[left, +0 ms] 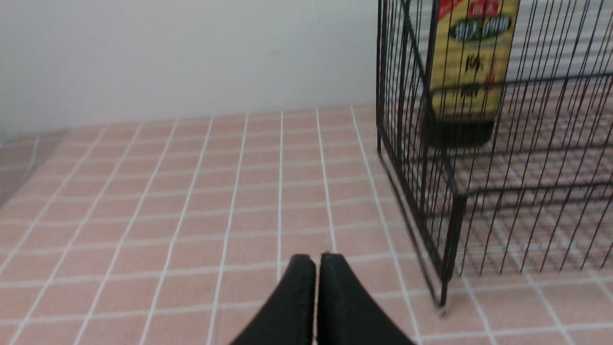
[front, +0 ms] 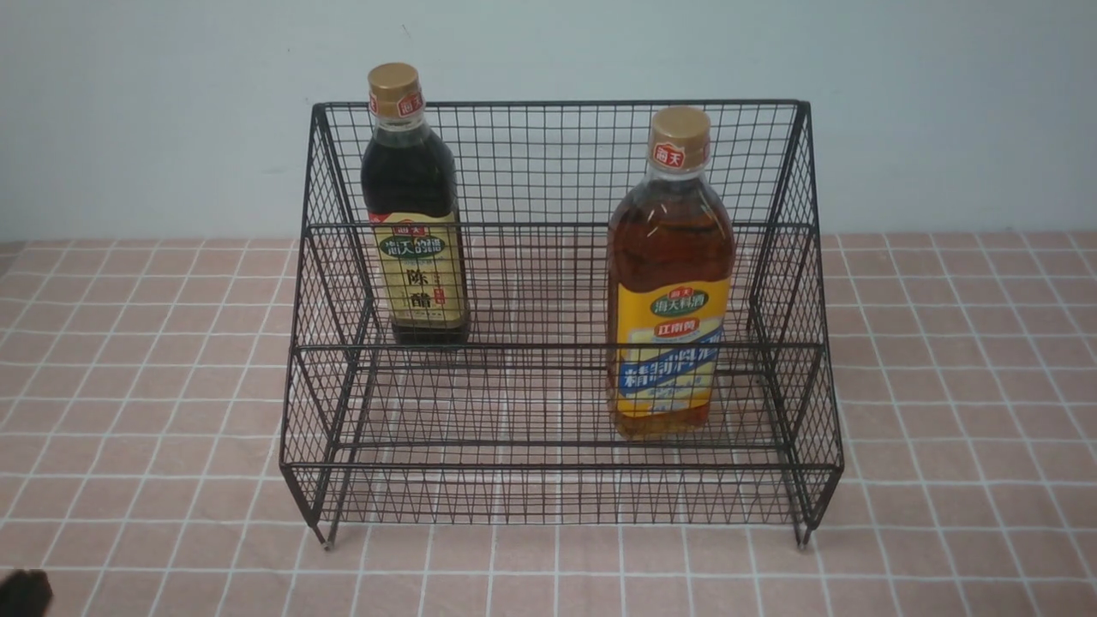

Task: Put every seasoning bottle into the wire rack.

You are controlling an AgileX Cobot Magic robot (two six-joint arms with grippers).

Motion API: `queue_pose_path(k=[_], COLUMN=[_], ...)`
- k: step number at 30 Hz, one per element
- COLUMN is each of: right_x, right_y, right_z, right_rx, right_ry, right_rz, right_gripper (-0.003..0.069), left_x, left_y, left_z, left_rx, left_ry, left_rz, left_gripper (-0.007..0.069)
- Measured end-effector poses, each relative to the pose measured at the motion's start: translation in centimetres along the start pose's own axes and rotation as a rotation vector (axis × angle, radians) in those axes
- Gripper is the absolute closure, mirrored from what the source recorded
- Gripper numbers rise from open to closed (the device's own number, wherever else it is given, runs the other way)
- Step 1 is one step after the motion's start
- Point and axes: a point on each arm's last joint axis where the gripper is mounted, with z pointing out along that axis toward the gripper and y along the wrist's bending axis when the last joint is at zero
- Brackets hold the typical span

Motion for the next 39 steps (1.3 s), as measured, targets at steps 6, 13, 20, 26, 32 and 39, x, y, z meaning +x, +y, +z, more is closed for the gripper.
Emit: queue_pose_path(k=[6,13,20,26,32,39], right_x=[0.0,0.0,0.0,0.0,0.0,0.0], right_y=[0.0,0.0,0.0,0.0,0.0,0.0], right_z=[0.0,0.0,0.0,0.0,0.0,0.0], right_rx=[0.000,0.000,0.000,0.000,0.000,0.000], right_ry=[-0.001,-0.001,-0.001,-0.001,-0.001,-0.001], right_rz=[0.000,0.000,-0.001,0.000,0.000,0.000], right_gripper=[0.0673,0.0673,0.0673,0.0673,0.0673,0.0673], left_x=[1.5,1.8,1.8,1.8,1.8,1.8], left_y=[-0.1,-0.1,-0.2,-0.4,-0.4,-0.4], left_z=[0.4,0.4,0.4,0.4,0.4,0.4], left_rx=[0.003,0.007,0.027,0.071,0.071,0.072], left_ry=[0.048,0.078,0.080,0.078,0.078,0.078], left_rz=[-0.002,-0.002,0.033,0.057,0.057,0.058], left_gripper=[0.0632,0.0632,0.0632,0.0632,0.0632,0.0632])
